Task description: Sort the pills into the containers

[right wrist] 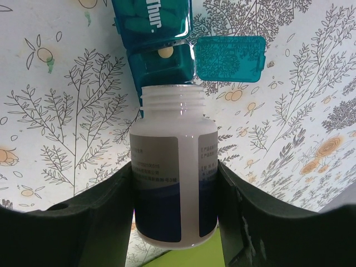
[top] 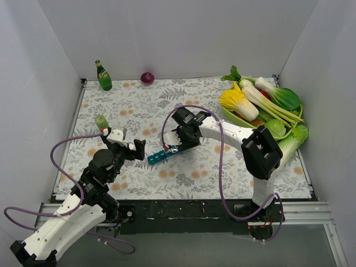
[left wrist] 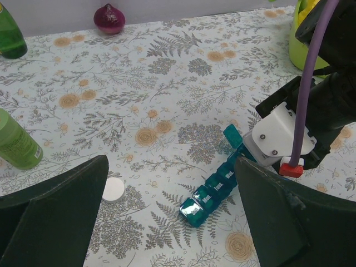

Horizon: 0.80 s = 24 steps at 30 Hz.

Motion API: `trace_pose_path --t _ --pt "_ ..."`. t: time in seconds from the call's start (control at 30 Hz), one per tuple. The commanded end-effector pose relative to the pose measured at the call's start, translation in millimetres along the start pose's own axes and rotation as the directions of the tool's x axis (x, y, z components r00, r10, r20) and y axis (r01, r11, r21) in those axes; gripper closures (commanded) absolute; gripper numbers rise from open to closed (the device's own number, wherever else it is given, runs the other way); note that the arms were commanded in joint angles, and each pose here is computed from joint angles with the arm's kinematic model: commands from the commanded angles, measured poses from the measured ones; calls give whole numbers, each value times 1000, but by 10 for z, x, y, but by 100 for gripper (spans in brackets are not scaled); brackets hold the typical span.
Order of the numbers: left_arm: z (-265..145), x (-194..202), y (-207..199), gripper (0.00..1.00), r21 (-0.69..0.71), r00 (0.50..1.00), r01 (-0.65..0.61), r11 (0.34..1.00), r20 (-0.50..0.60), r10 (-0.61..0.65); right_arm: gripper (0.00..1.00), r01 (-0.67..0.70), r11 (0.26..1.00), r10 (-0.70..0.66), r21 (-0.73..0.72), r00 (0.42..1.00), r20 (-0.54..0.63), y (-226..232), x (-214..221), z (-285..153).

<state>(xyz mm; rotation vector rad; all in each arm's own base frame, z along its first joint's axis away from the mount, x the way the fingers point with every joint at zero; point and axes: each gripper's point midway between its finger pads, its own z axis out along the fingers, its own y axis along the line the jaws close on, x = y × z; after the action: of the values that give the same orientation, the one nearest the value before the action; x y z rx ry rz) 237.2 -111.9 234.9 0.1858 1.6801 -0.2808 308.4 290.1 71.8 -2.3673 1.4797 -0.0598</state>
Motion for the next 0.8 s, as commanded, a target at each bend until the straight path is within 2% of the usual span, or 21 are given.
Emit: trace_pose_path --t 0.0,0.77 --pt "-5 -28 21 2 -5 1000 -5 1000 17 6 99 29 999 -29 23 999 -18 -105 -34 -79" --pt "-16 -45 24 2 -4 1000 -4 1000 24 4 99 70 997 -69 25 996 -51 -89 -44 -87"
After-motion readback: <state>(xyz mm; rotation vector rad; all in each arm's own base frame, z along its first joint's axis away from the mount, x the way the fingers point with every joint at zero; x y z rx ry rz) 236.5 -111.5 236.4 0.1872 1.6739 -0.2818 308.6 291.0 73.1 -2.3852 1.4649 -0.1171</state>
